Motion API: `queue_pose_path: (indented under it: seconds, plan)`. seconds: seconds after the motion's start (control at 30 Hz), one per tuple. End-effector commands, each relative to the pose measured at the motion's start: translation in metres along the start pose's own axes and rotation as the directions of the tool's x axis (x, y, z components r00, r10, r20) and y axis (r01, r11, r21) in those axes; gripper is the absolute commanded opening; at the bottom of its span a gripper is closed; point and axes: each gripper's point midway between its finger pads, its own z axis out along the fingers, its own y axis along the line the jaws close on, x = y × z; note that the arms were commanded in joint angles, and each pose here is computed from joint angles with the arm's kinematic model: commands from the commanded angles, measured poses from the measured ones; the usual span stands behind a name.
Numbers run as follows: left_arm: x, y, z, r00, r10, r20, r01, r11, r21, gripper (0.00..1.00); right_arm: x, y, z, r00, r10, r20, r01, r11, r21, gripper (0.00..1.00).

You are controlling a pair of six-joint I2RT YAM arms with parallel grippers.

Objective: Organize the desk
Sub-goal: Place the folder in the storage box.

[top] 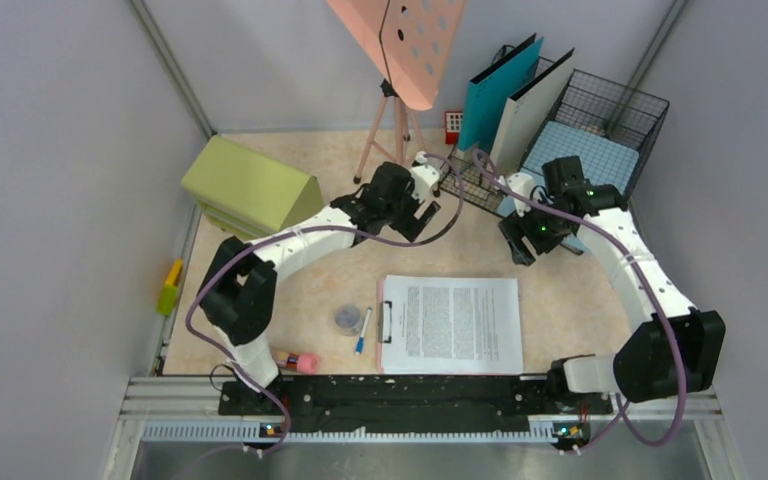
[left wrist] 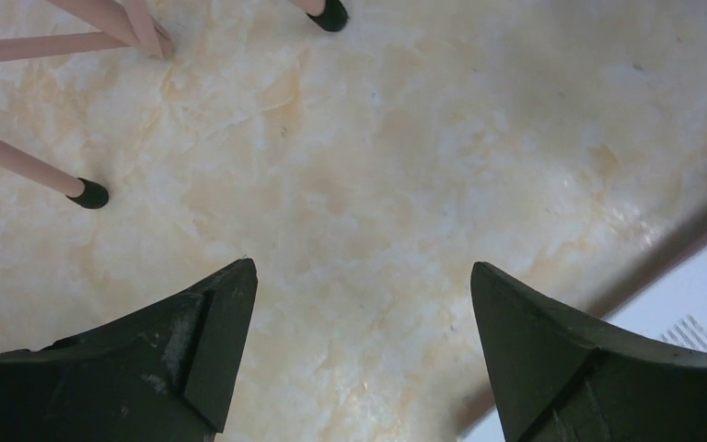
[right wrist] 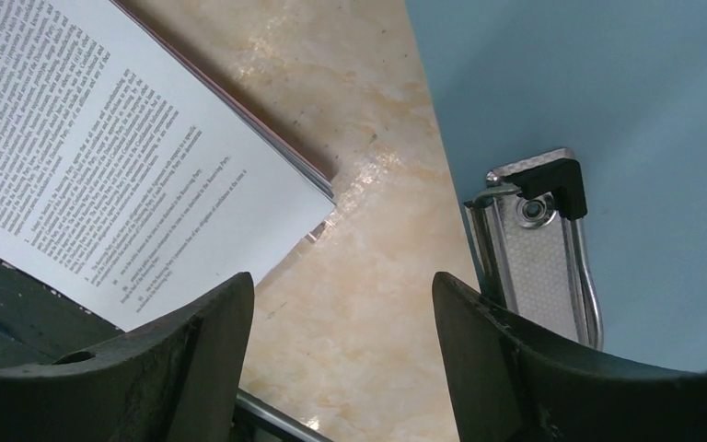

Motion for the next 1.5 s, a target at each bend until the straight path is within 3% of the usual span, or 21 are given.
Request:
queue_pose_path:
  seconds: [0.0, 0.13, 0.3, 0.67, 0.9, 1.1, 1.2, 1.47]
  plan:
    - [-0.041, 0.007, 0.031, 0.971, -0.196, 0.137, 0.186, 0.979, 0.082, 0.90, -0.041, -0.029, -0.027, 0.985, -0.015, 0.171, -0.009, 0.991, 0.134, 0.71]
    - [-0.060, -0.008, 0.061, 0.941, -0.312, 0.134, 0.281, 0.937, 0.206, 0.87, -0.043, -0.029, -0.032, 0.982, 0.004, 0.187, -0.030, 0.990, 0.135, 0.71]
    - [-0.077, -0.009, 0.095, 0.893, -0.443, 0.084, 0.419, 0.884, 0.205, 0.84, -0.044, -0.029, -0.036, 0.981, 0.030, 0.192, -0.056, 0.990, 0.132, 0.71]
    - [-0.111, -0.016, 0.127, 0.890, -0.424, 0.168, 0.360, 0.880, 0.311, 0.79, -0.044, -0.034, -0.036, 0.977, 0.079, 0.199, -0.106, 0.986, 0.131, 0.71]
    - [-0.134, -0.030, 0.142, 0.854, -0.471, 0.222, 0.340, 0.827, 0.447, 0.76, -0.047, -0.035, -0.040, 0.976, 0.088, 0.199, -0.115, 0.985, 0.131, 0.71]
    - [-0.140, -0.028, 0.159, 0.849, -0.466, 0.249, 0.324, 0.831, 0.452, 0.76, -0.046, -0.034, -0.039, 0.977, 0.093, 0.194, -0.120, 0.985, 0.128, 0.71]
    - [-0.131, -0.032, 0.169, 0.861, -0.449, 0.239, 0.310, 0.835, 0.455, 0.77, -0.045, -0.034, -0.038, 0.977, 0.097, 0.190, -0.122, 0.984, 0.127, 0.71]
    - [-0.111, -0.062, 0.182, 0.861, -0.485, 0.152, 0.338, 0.770, 0.542, 0.76, -0.044, -0.041, -0.035, 0.979, 0.102, 0.178, -0.130, 0.980, 0.153, 0.70]
